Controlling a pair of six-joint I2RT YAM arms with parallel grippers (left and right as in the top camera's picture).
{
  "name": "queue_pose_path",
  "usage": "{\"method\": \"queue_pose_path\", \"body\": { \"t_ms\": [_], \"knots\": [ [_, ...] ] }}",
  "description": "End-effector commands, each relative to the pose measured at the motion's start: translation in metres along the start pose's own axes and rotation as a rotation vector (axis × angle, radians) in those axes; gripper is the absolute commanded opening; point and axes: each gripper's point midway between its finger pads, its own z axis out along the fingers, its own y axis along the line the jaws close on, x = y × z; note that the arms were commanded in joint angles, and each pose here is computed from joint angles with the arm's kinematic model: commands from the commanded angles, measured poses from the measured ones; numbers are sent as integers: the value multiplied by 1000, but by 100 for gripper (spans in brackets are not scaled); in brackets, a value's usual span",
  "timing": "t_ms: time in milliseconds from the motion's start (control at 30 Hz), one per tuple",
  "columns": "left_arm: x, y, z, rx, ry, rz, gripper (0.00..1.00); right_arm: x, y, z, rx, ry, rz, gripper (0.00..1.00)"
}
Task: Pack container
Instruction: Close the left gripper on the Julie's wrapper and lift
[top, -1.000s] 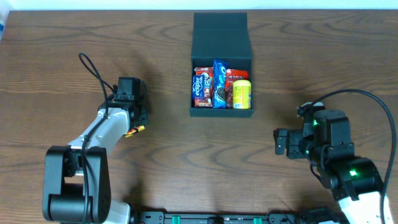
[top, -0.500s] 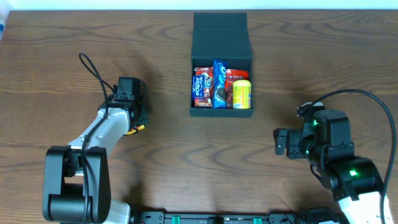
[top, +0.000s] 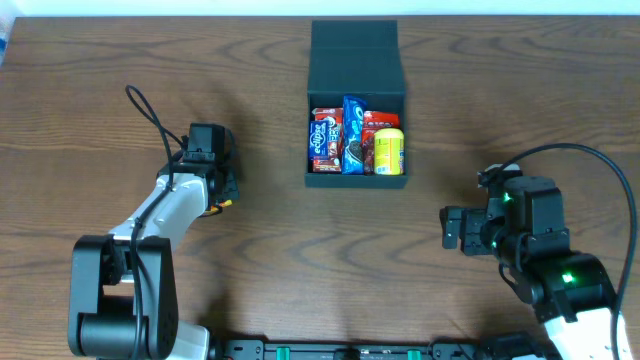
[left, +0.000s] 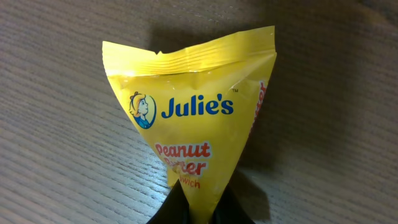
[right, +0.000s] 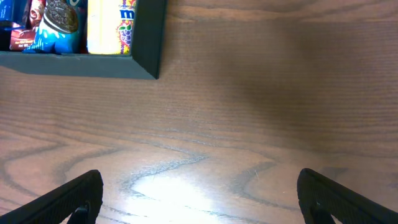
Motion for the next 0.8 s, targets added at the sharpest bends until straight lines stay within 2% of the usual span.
{"method": "queue_pose_path", "body": {
  "t_ms": [0, 200, 467, 767],
  "knots": [
    [10, -9, 0, 49, 40, 9, 6, -3, -1, -1, 1, -7, -7, 99],
    [7, -15, -24, 73, 43, 17, 6, -3, -1, -1, 1, -7, -7, 99],
    [-13, -35, -88, 89, 4, 95, 6, -3, -1, -1, 1, -7, -7, 99],
    [-39, -88, -168, 137, -106, 247, 6, -3, -1, -1, 1, -7, -7, 99]
  ]
}}
